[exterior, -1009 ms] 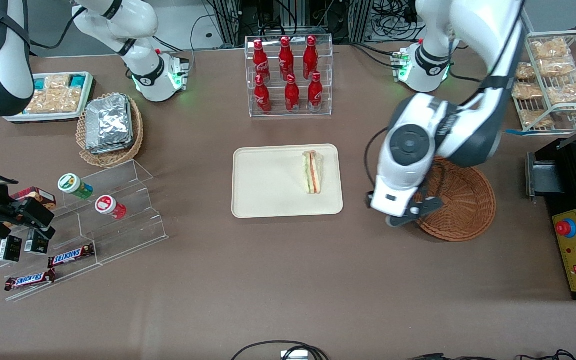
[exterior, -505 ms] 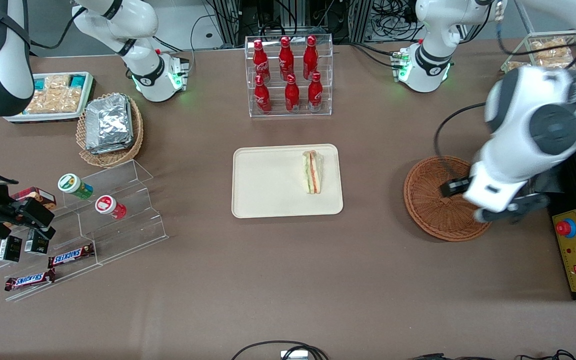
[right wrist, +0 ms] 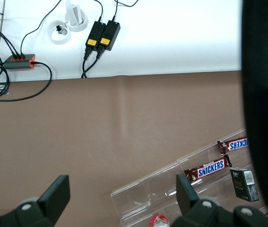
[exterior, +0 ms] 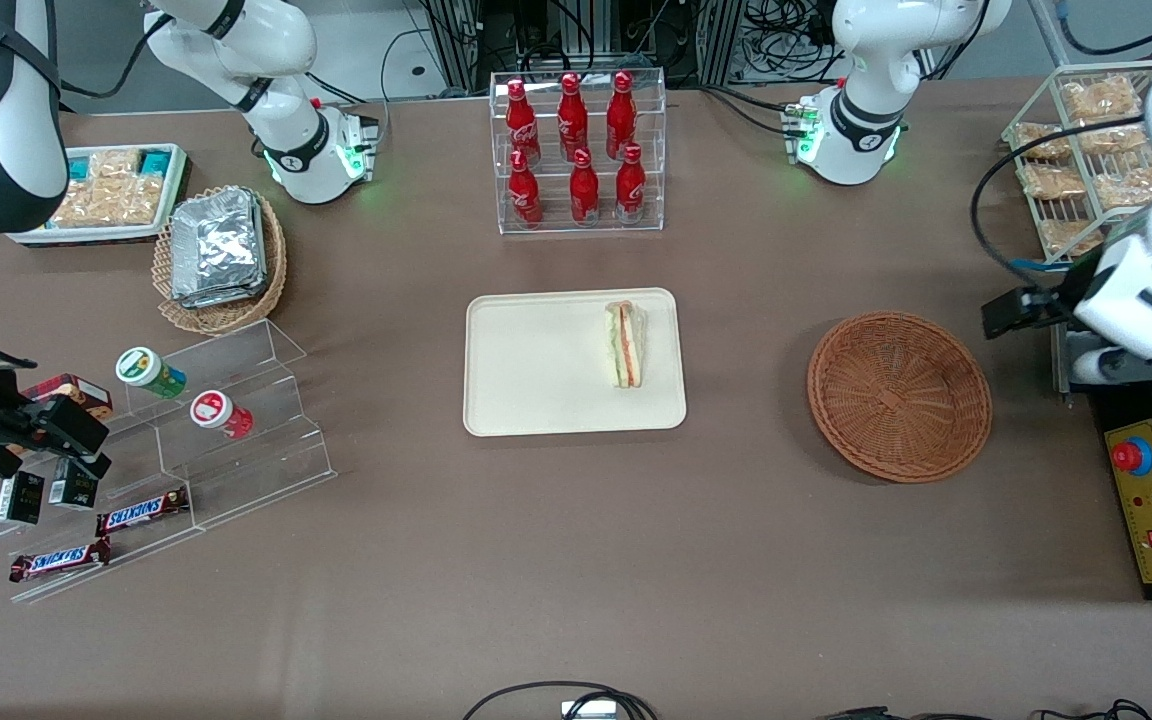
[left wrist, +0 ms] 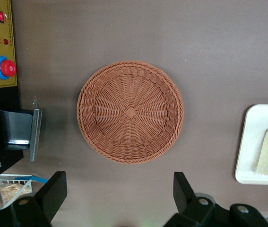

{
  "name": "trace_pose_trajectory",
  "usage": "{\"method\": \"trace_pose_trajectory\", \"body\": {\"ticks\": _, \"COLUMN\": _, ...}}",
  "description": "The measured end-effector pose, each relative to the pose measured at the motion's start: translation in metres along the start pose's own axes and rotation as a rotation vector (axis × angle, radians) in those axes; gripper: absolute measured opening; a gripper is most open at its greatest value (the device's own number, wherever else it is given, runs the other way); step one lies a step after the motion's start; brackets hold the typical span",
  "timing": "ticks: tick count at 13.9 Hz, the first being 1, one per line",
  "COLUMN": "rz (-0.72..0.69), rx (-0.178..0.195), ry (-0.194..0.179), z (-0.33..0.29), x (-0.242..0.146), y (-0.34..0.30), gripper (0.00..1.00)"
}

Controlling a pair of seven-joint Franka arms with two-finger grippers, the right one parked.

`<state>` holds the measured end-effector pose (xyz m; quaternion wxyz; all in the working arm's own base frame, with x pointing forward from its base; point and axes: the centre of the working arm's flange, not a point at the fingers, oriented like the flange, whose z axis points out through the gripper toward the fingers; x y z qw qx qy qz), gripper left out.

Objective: Place sandwich from basket to tray

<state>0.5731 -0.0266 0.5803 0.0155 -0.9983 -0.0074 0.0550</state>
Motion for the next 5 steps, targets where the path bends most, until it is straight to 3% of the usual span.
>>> {"method": "trace_pose_trajectory", "body": {"ticks": 5, "rz": 0.150, "rx": 0.006, "ry": 0.033, "z": -0.025, "x": -0.018, "y": 0.004, "gripper": 1.00}}
